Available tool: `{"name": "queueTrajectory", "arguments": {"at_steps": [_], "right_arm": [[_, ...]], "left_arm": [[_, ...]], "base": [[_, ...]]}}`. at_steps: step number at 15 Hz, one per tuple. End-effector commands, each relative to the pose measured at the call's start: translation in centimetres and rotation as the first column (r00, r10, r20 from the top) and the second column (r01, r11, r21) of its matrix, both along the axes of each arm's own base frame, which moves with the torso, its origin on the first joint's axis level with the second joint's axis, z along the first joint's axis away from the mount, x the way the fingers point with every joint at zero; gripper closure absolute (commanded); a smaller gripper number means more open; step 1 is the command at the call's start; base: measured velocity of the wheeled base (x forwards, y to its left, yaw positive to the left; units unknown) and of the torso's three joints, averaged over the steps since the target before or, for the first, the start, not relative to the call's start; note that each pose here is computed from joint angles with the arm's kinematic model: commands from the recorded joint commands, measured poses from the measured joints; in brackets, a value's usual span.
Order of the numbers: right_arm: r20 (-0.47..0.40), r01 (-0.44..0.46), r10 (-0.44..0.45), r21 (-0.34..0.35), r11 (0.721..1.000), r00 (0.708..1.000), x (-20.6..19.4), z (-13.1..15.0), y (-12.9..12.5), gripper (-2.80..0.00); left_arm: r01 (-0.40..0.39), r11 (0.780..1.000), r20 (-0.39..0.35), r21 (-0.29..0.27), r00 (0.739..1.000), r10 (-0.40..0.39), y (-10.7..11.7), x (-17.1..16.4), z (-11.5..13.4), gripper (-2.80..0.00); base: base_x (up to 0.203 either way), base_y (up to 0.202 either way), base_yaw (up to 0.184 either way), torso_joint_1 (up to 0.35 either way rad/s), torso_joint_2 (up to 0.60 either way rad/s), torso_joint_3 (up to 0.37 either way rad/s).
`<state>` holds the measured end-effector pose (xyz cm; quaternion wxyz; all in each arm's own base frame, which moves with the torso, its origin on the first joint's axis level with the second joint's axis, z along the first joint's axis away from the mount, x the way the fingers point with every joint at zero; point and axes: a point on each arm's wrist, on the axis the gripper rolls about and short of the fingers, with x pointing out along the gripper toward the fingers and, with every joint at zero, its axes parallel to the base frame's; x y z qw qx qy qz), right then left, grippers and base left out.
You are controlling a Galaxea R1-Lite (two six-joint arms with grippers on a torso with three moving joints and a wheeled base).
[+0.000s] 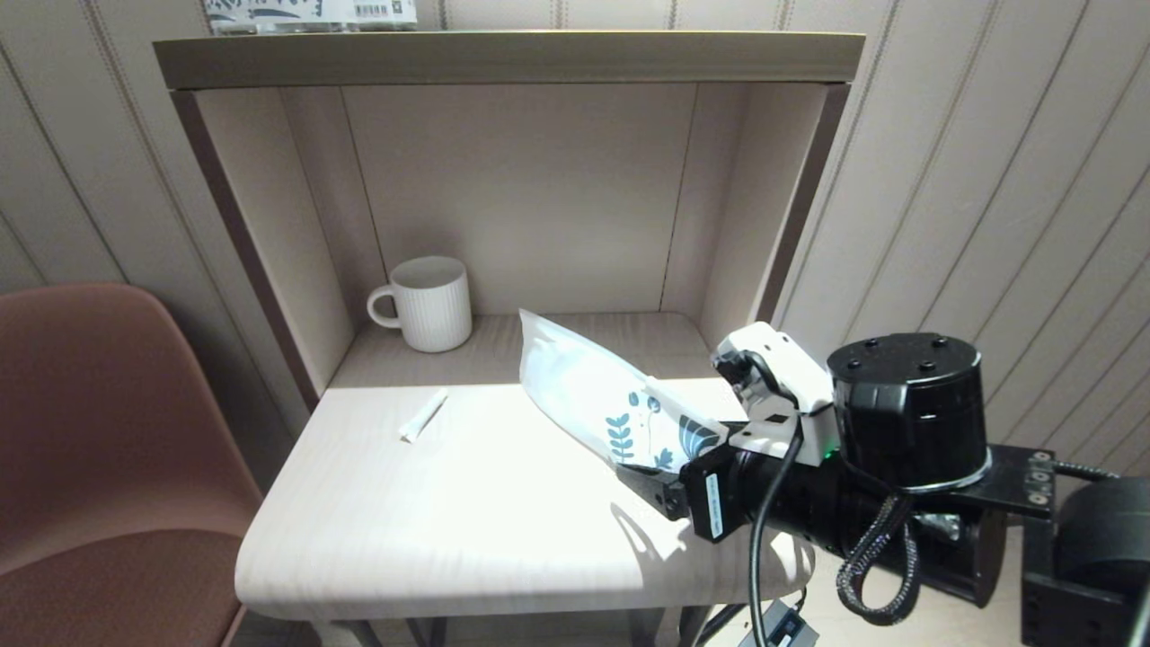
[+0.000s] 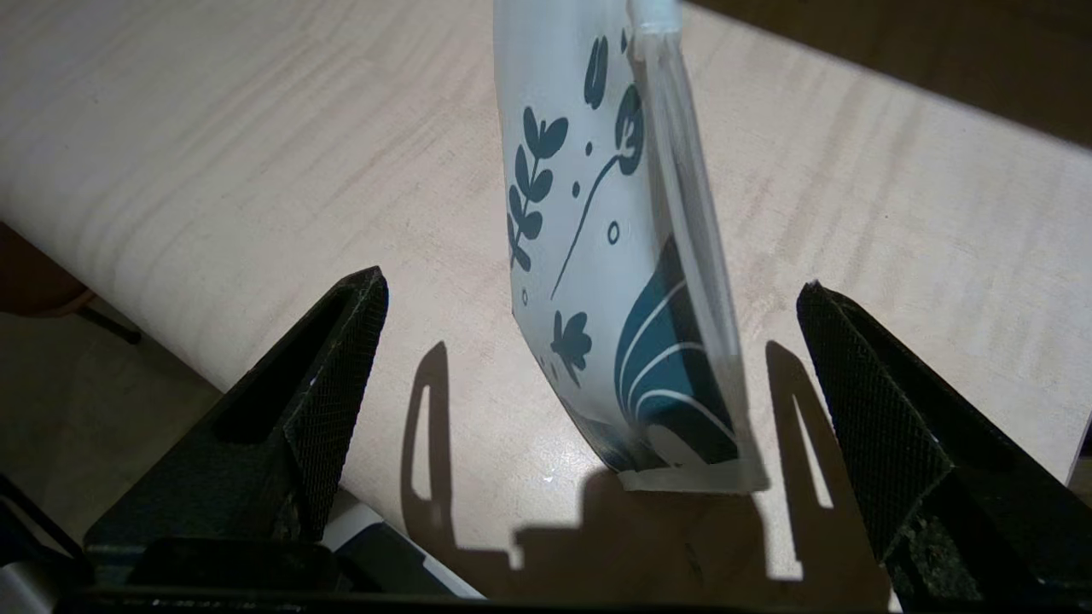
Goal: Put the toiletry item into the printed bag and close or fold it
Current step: Pick up the storage bag
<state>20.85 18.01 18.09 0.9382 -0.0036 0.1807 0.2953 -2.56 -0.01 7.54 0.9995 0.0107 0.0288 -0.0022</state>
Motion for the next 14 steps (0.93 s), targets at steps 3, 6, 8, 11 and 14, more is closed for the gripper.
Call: {"name": "queueTrajectory", "arguments": {"at_steps": [3, 6, 8, 11, 14], "right_arm": [[0.007, -0.013, 0.013, 0.006, 1.0, 1.0, -0.31, 0.2, 0.22, 0.0], [0.016, -0.013, 0.013, 0.009, 1.0, 1.0, -0.33, 0.44, 0.2, 0.0], [0.015, -0.015, 0.015, 0.008, 1.0, 1.0, -0.32, 0.39, 0.22, 0.0], [0.009, -0.023, 0.023, 0.005, 1.0, 1.0, -0.38, 0.21, 0.44, 0.0], [0.011, -0.038, 0.038, 0.003, 0.999, 0.999, -0.69, 0.23, 0.68, 0.0]], "left_arm": [[-0.001, 1.0, 0.0, 0.0, 1.0, 0.001, 0.0, 0.0, 0.0, 0.0], [-0.001, 1.0, -0.001, 0.0, 1.0, 0.001, 0.0, 0.0, 0.0, 0.0], [-0.001, 1.0, 0.0, 0.0, 1.0, 0.001, 0.0, 0.0, 0.01, 0.0], [-0.001, 1.0, 0.001, 0.0, 1.0, 0.001, 0.0, 0.0, 0.01, 0.0], [-0.001, 1.0, 0.0, 0.0, 1.0, 0.001, 0.0, 0.0, 0.0, 0.0]], "base": [[0.0, 0.0, 0.0, 0.0, 0.0, 0.0], [0.0, 0.0, 0.0, 0.0, 0.0, 0.0], [0.0, 0.0, 0.0, 0.0, 0.0, 0.0], [0.0, 0.0, 0.0, 0.0, 0.0, 0.0], [0.0, 0.0, 0.0, 0.0, 0.0, 0.0]]}}
